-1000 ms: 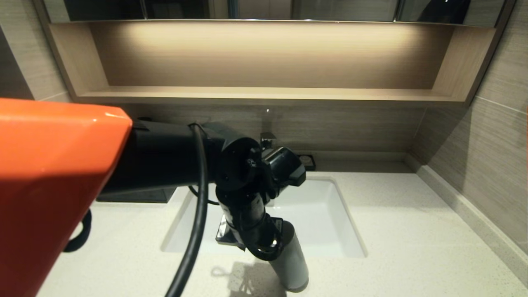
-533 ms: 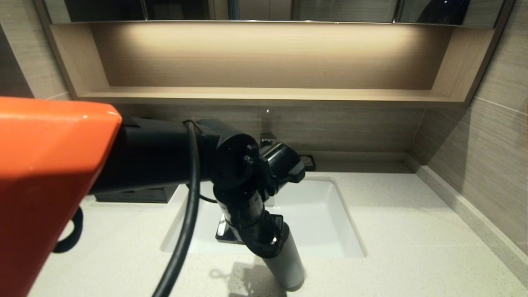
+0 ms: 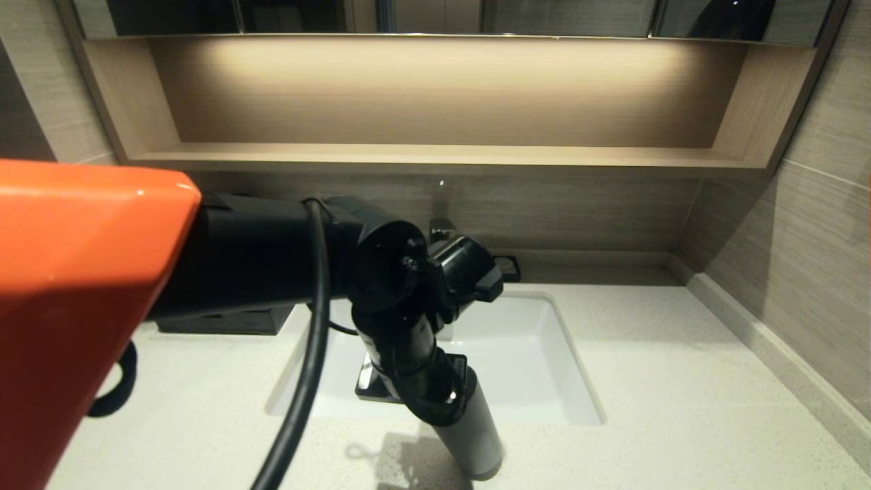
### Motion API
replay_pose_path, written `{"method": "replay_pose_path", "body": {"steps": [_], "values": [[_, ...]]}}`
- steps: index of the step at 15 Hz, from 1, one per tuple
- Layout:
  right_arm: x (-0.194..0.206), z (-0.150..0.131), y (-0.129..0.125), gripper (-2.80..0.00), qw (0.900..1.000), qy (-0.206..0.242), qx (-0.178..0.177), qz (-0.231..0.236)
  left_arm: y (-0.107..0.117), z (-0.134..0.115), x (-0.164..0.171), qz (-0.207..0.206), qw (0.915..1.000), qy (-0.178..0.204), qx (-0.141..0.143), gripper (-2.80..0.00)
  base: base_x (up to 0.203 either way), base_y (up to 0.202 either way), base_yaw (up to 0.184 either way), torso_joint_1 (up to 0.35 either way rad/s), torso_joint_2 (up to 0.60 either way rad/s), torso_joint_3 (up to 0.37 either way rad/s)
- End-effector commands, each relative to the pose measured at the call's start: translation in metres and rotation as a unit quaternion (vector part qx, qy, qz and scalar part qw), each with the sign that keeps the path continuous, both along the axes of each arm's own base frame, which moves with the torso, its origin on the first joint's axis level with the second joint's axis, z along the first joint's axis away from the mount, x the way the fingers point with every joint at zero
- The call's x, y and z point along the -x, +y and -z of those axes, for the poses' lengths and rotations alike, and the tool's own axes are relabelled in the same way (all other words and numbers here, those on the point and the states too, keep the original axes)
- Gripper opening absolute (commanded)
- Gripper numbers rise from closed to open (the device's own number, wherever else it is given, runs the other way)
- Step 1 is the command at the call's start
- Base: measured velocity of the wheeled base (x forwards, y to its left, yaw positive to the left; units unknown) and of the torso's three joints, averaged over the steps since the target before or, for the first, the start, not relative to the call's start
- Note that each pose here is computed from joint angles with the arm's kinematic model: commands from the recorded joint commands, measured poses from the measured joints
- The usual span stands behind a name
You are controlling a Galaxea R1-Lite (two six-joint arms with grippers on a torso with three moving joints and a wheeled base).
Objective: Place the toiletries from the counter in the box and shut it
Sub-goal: Pick up the cup
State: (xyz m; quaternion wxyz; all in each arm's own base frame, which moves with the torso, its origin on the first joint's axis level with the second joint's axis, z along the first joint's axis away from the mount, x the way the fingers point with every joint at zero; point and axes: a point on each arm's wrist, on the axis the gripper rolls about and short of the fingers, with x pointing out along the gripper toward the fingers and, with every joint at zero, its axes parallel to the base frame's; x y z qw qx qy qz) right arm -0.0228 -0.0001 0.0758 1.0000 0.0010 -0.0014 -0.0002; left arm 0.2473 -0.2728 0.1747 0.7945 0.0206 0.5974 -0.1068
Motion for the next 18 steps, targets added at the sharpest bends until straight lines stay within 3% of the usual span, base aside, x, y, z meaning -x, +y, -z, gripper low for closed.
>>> {"method": "replay_pose_path", "body": {"steps": [1,18], "values": [[0.0,0.0,0.0,-2.8,1.0,0.0,0.0,0.0,0.0,0.001,0.0,-0.002,1.0,0.003,-0.003,-2.8,0.0,0.0,0.0,0.0,0.0,0.0],[0.0,0.0,0.0,-2.8,1.0,0.0,0.0,0.0,0.005,-0.022,0.005,-0.01,0.9989,-0.022,0.04,-2.8,0.0,0.0,0.0,0.0,0.0,0.0]]}}
